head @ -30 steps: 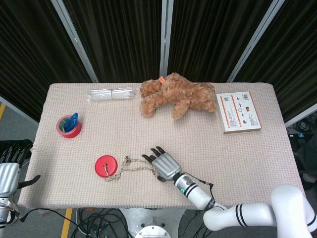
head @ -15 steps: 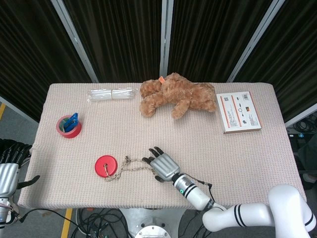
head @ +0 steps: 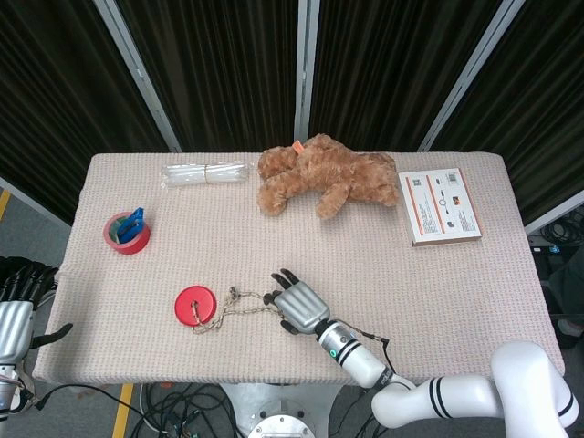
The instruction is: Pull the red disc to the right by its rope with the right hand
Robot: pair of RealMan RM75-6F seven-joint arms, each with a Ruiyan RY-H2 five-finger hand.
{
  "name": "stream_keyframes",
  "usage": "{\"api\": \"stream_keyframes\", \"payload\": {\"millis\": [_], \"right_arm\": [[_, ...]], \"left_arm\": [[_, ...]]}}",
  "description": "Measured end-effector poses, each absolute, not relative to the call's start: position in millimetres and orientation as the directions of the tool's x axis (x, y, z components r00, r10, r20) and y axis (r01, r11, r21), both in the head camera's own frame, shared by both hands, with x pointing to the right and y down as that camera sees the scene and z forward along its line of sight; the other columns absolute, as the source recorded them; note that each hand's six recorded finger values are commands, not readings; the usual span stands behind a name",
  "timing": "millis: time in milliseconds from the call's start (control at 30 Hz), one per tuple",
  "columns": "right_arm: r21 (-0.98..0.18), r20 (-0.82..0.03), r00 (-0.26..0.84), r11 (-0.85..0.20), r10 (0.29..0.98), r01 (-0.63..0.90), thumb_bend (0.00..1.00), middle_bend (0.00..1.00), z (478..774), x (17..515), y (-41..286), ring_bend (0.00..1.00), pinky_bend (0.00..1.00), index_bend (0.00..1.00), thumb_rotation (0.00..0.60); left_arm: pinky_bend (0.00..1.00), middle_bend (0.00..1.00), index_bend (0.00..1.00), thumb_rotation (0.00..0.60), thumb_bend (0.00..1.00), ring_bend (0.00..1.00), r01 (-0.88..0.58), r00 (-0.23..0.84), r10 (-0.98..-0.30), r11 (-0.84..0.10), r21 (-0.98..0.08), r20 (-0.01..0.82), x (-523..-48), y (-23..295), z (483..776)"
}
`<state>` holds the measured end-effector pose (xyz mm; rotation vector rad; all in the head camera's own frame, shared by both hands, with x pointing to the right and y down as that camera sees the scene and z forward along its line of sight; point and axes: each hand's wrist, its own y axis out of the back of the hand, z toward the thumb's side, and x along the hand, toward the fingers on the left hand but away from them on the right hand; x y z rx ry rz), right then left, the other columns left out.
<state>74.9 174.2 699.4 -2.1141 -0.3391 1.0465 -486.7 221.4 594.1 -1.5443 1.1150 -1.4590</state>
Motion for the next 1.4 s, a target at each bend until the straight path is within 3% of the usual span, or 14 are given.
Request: {"api": "stream_keyframes", "payload": {"millis": [533,900,1033,1400], "right_arm": [[-0.726,-0.565,0.630,-0.684,0.533,-0.072,0.34,0.51,700,75,177,0.15,0.00,0.45,0.600],[-0.736,-0.541,0.630,-0.676,0.557,-0.034,0.41,0.62,699,71,173,0.26,0.01,0.58,0.600],[-0.736,-0.536,0.627,-0.677,0.565,-0.019,0.45,0.67,699,70,173,0.32,0.05,0.65,0.600],[-0.755,-0.487,0.605,-0.652,0.630,0.072,0.54,0.93,695,72,164,0.59,0.23,0.96,0.600]], "left_arm": [[0.12,0.12,0.13,0.600,0.01,0.02,-0.117,-0.022,-0.930,-0.361,-0.925,0.366,-489,222,594],[0.12,0.12,0.13,0.600,0.01,0.02,-0.119,-0.026,-0.931,-0.359,-0.926,0.365,-490,223,594],[0.12,0.12,0.13,0.600,0.01,0.02,-0.119,-0.028,-0.931,-0.358,-0.926,0.364,-491,223,593],[0.12,0.12,0.13,0.600,0.01,0.02,-0.120,-0.029,-0.932,-0.355,-0.927,0.361,-492,222,592]]}}
